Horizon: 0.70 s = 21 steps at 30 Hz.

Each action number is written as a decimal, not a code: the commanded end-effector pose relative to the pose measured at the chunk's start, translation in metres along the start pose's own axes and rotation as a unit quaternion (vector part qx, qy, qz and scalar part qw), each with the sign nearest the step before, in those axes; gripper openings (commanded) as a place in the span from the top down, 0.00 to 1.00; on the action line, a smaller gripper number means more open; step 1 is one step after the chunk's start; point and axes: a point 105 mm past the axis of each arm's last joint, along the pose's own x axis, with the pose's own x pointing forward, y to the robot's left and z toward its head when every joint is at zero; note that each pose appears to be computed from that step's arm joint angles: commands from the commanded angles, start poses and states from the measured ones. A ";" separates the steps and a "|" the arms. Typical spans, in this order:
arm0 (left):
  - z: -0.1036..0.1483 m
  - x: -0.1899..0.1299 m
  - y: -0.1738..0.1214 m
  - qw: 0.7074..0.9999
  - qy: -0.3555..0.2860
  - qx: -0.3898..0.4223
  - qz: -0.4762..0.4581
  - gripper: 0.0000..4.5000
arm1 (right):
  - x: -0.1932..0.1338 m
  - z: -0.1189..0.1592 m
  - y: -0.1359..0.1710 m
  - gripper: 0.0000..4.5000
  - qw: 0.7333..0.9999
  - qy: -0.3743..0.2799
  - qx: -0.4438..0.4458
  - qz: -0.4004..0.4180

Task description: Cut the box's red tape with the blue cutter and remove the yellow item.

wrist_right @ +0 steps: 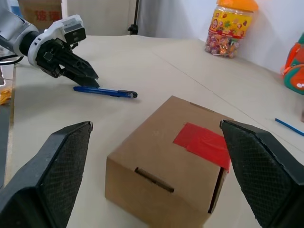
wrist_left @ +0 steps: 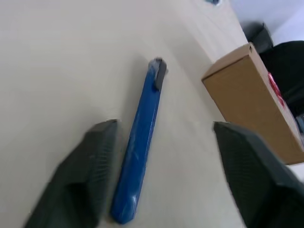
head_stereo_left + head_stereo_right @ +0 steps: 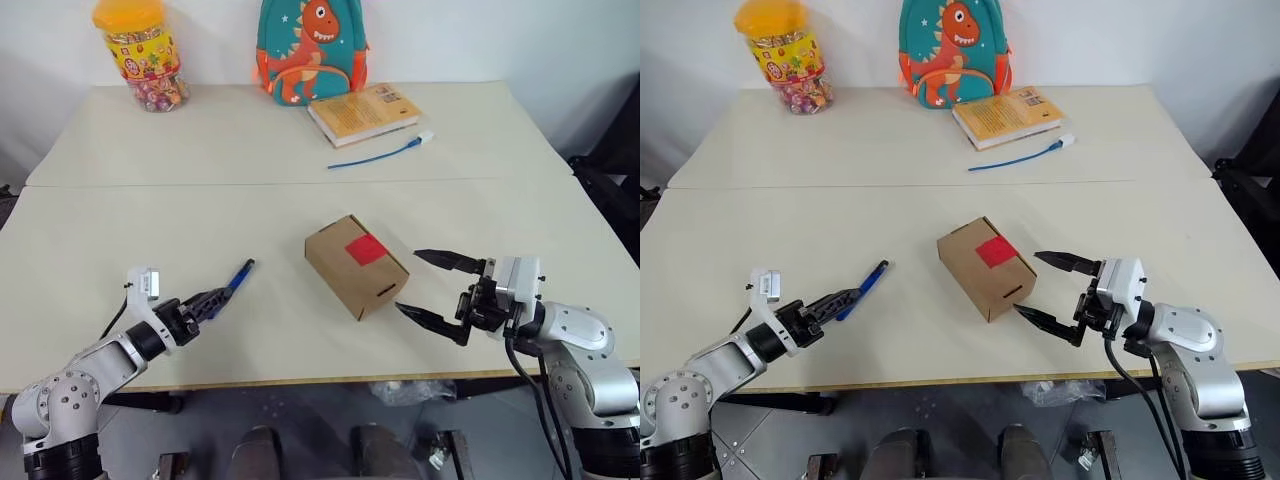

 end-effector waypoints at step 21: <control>-0.070 -0.006 -0.006 0.978 0.159 0.119 -0.068 0.45 | 0.003 0.011 -0.001 0.00 1.000 -0.016 -0.017 -0.002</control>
